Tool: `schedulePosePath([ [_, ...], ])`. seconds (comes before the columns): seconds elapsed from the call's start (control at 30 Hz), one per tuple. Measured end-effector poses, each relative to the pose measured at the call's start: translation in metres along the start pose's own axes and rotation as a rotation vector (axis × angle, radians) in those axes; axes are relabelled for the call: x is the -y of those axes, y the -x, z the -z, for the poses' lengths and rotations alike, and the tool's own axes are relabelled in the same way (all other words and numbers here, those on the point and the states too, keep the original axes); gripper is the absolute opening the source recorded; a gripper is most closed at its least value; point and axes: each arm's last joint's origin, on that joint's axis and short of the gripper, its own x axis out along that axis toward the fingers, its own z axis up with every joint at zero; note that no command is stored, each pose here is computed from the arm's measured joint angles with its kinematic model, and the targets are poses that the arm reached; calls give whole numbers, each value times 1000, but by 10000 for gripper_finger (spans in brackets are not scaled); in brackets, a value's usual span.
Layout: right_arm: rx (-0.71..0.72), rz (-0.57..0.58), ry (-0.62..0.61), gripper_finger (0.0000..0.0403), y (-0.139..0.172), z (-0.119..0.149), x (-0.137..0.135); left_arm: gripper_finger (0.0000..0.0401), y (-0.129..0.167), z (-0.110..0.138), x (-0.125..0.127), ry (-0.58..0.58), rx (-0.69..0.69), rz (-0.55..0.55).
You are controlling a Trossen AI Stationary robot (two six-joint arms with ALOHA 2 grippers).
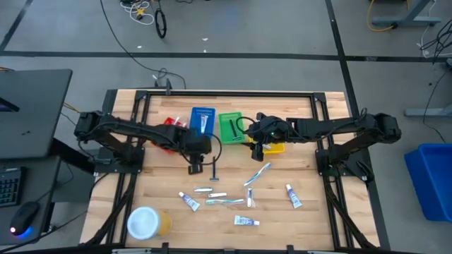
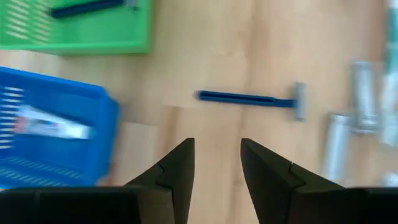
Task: Pick & Place Travel size toiletries
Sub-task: Put the white toothpaste into the blue bin
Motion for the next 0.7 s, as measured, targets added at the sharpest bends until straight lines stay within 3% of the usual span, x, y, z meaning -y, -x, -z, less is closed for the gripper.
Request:
schedulePosePath([
  [0.4, 5, 1, -1, 195, 0, 0, 0, 124, 6, 13, 52, 0, -13, 72],
  [0.7, 33, 1, -15, 209, 0, -3, 0, 164, -18, 29, 88, -129, -186, 214],
])
